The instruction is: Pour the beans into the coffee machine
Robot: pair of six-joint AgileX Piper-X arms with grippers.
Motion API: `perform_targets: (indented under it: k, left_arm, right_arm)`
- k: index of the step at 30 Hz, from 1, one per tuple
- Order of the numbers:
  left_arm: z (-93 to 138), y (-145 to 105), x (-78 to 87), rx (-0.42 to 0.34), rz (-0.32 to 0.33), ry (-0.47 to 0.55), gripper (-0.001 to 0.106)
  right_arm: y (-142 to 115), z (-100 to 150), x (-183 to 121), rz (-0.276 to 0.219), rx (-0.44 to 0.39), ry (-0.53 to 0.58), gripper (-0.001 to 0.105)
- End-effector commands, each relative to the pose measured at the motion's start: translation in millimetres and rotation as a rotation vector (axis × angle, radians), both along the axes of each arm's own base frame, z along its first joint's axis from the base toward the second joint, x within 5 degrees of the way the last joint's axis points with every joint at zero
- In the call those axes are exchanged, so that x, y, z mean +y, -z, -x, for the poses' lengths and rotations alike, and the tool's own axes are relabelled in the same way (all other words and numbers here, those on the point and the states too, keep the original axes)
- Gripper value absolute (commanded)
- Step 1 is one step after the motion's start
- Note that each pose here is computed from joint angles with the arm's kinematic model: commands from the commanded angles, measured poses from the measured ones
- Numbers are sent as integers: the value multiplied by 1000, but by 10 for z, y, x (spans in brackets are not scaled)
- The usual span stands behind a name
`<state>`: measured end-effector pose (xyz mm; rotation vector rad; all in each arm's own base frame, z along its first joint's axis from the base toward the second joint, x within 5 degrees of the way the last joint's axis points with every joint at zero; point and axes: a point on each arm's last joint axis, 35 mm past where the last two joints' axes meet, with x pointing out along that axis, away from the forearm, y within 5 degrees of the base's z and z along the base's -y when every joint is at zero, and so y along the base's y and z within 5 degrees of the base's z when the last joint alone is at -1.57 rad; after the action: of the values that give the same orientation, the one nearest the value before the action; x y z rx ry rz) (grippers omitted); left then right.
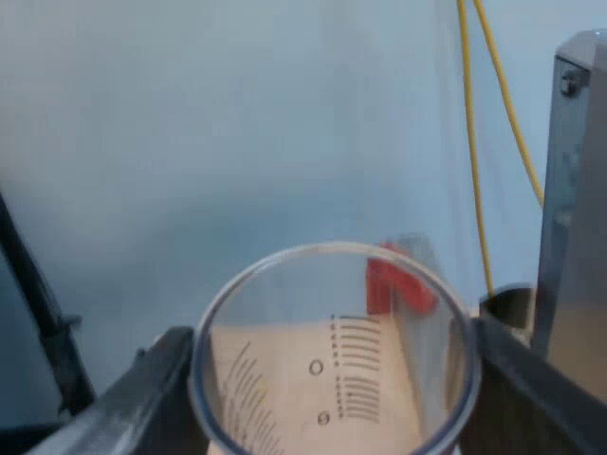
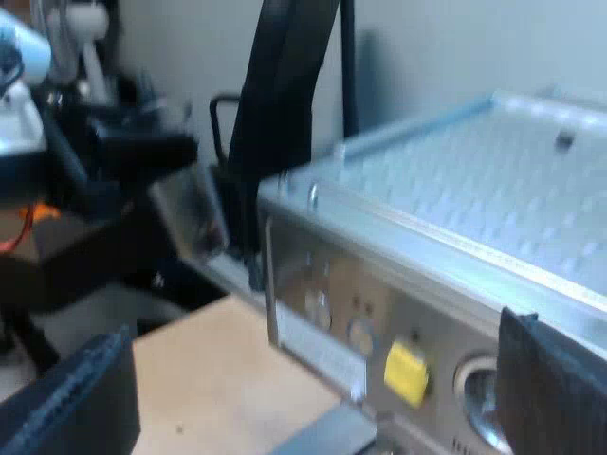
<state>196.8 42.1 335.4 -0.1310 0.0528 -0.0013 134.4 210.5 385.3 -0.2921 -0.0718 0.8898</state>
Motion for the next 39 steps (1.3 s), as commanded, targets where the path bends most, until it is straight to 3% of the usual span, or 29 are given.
perform_targets:
  k: [1, 3, 5, 11, 17, 23, 28, 39]
  left_arm:
    - [80, -368, -23, 27, -6, 1, 0]
    - [148, -756, -89, 4, -70, 28, 0]
    - [170, -886, -139, -25, -76, 51, 0]
    - [267, -1226, -291, -78, -88, 115, 0]
    - [284, -1455, -456, -83, -90, 180, 0]
    - [163, -1619, -617, -43, -98, 263, 0]
    - [-6, -1827, -780, -58, -104, 329, 0]
    - [-606, -2104, -1314, -57, -100, 492, 0]
  right_arm:
    - [-104, 24, -35, -25, -36, 6, 78]
    - [-312, 83, -210, -109, -86, 124, 78]
    - [-371, 110, -289, -132, -100, 179, 78]
    - [-538, 202, -474, -126, -230, 242, 78]
    - [-660, 231, -613, -196, -262, 399, 78]
    - [-685, 231, -629, -221, -266, 428, 78]
    - [-681, 225, -626, -218, -263, 439, 78]
    - [-679, 83, -752, -206, -268, 567, 78]
